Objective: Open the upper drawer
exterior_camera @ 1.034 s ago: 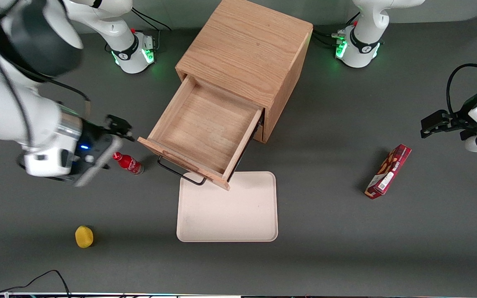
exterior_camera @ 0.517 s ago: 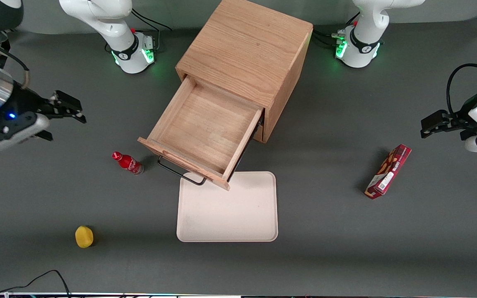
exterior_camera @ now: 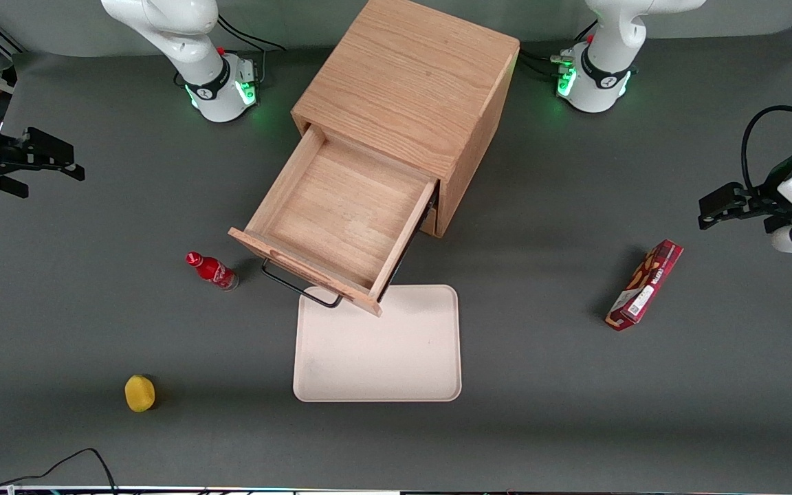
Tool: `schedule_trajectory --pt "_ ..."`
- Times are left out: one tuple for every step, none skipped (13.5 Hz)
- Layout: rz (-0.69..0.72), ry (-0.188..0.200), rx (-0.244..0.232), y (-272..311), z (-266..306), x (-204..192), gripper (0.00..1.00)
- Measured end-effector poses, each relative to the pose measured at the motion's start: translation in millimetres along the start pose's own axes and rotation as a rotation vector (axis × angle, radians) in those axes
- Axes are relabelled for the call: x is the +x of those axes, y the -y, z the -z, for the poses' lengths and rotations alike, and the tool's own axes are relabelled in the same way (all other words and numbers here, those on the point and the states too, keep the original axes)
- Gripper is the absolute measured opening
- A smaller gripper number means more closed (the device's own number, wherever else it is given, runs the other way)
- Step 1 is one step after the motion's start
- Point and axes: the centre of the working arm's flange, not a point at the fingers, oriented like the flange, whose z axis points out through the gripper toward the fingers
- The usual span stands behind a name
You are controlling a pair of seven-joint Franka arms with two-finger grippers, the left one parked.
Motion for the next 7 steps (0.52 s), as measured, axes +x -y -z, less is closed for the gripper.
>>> schedule_trajectory --pt "-0.100 -0.024 -0.004 4 2 2 0.97" --pt "-0.170 -0.038 -0.011 14 2 4 1.00" --pt "-0.197 -0.042 -0.025 25 0 6 1.00" --pt "-0.193 -0.038 -0.038 35 -4 8 1.00" --pt "-0.177 -0.032 -0.054 42 -7 9 1.00" --pt "-0.168 -0.025 -0.067 45 -11 9 1.00" --pt "-0.159 -0.019 -0.070 44 -14 10 1.00"
